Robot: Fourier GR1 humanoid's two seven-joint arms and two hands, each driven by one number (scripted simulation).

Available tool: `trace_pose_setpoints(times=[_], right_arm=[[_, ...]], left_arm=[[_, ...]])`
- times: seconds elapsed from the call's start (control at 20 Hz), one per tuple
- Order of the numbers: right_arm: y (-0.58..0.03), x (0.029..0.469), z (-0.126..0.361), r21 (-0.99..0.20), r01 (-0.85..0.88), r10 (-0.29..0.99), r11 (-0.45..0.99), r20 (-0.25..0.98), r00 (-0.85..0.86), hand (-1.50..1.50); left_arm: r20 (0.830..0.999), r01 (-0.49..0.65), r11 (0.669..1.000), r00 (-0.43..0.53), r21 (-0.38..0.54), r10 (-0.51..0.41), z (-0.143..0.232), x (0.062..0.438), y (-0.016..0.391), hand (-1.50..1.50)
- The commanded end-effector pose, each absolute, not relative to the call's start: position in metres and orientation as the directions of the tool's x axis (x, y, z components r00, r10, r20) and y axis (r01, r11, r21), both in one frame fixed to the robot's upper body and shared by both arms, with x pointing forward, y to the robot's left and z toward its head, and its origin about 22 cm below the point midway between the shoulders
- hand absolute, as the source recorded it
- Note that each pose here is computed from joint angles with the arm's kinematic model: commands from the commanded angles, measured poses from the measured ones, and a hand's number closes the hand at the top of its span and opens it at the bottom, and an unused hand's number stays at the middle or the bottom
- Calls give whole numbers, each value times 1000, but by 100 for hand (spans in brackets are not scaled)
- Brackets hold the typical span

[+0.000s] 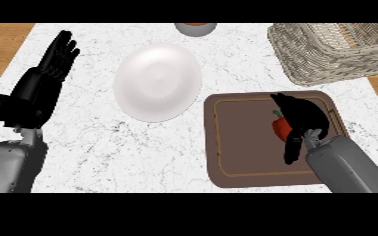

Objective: Pick the bell pepper from the tray and place it in the plate

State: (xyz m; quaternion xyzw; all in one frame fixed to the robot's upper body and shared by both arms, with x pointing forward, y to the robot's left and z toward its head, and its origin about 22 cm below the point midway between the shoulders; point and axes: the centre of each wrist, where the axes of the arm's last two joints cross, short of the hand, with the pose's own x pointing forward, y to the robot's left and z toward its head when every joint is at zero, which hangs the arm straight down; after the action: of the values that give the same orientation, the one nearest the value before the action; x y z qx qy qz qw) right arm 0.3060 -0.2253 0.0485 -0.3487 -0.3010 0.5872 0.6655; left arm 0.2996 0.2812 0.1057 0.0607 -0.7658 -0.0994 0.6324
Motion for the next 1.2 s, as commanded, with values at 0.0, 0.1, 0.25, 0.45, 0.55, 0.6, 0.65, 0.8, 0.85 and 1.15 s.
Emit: trace_pose_setpoints(times=[0.0, 0.1, 0.25, 0.45, 0.55, 0.6, 0.65, 0.8, 0.85, 1.15], right_arm=[[-230, 309, 15, -814, -577, 990, 67, -20, 143, -150], [-252, 320, 34, -800, -598, 986, 55, -50, 157, -150], [-225, 310, 8, -803, -596, 984, -19, -120, 132, -150], [-231, 306, 1, -905, -425, 999, 20, 2, 44, 150], [-238, 319, 18, -935, -354, 999, -6, -24, 45, 150], [-229, 330, 19, -944, -329, 999, -3, -18, 44, 150], [-217, 325, 19, -949, -315, 999, -24, -36, 32, 150], [-243, 377, 76, -954, -292, 984, -61, -9, -176, 150], [-232, 382, 89, -964, -258, 970, -61, 4, -243, 150], [-242, 405, 140, -992, -109, 885, -66, -8, -466, 150]], left_arm=[[959, 37, 974, -188, 223, -213, 95, 295, 274, 0], [956, 28, 973, -196, 227, -217, 101, 289, 284, 0], [953, 29, 970, -196, 240, -230, 95, 290, 284, 0], [957, 44, 974, -201, 224, -211, 105, 296, 285, 0], [956, 31, 972, -193, 231, -221, 111, 298, 276, 0], [954, 60, 970, -204, 235, -218, 104, 295, 274, 0], [954, 48, 969, -195, 242, -229, 104, 299, 300, 0], [949, 118, 966, -246, 230, -196, 113, 304, 265, 0], [951, 137, 966, -250, 221, -182, 114, 307, 258, 0], [938, 185, 954, -301, 237, -174, 122, 311, 244, 0]])
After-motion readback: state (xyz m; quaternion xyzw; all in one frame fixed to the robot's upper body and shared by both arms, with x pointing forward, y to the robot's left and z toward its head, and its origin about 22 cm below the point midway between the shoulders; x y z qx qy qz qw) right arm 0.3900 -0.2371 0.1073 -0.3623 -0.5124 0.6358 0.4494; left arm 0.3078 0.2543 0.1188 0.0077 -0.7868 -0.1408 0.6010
